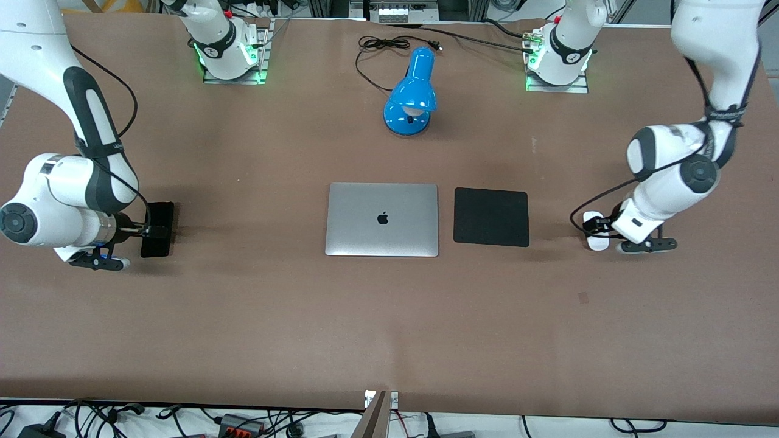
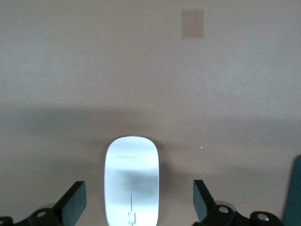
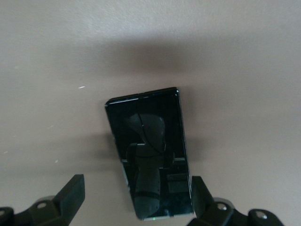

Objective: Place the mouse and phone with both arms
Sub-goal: 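Lower the right gripper onto the phone while the left gripper reaches the mouse, then grasp the phone with the right gripper while the left gripper grasps the mouse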

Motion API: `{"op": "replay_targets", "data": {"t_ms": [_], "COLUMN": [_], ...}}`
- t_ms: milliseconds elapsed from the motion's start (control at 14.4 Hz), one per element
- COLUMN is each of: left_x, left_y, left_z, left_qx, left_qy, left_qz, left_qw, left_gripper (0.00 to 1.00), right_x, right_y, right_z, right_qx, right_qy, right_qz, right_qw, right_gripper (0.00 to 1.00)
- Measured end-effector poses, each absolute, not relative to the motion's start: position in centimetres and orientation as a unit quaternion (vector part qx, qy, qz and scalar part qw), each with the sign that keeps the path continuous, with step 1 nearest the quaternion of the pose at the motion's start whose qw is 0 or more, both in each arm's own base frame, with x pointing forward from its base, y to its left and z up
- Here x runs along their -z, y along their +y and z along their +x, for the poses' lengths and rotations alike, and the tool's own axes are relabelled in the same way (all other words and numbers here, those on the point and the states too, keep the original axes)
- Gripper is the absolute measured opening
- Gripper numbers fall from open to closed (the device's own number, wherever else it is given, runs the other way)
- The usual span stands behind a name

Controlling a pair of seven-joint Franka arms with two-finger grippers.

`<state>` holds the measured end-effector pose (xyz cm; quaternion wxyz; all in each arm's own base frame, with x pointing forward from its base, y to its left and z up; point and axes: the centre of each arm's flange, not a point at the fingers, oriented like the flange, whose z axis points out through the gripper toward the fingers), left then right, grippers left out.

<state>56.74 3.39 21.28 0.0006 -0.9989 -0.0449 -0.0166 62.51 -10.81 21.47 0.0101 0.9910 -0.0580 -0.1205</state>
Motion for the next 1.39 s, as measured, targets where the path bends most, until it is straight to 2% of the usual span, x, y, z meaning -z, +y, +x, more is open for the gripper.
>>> {"op": "replay_targets", "data": {"t_ms": [417, 904, 973, 1182, 1390], "left_x": [-20.2, -17.6, -17.4, -17.3, -17.6], "left_y": [3.5, 5.4, 5.4, 5.4, 5.3], "left_z": [56.6, 55.9, 55.8, 55.9, 56.1], "left_qx": [0.014, -0.002, -0.004, -0.004, 0.0], "left_qy": [-0.019, -0.012, -0.012, -0.012, -0.011], "left_qz": [-1.0, -1.0, -1.0, -1.0, -1.0], "left_qw": [0.001, 0.002, 0.002, 0.002, 0.002], "left_gripper": [1.0, 1.0, 0.93, 0.62, 0.62], "right_x": [-18.1, -17.6, -17.5, -17.5, -16.9], "right_y": [-11.0, -11.4, -11.4, -11.4, -11.4], "right_z": [60.8, 60.3, 60.3, 60.3, 60.2], "right_qx": [0.103, 0.104, 0.104, 0.103, 0.107], "right_qy": [-0.049, 0.001, 0.005, 0.013, 0.013], "right_qz": [0.993, 0.994, 0.994, 0.994, 0.994], "right_qw": [0.008, 0.013, 0.015, 0.017, 0.016], "right_gripper": [1.0, 1.0, 1.0, 1.0, 1.0]}}
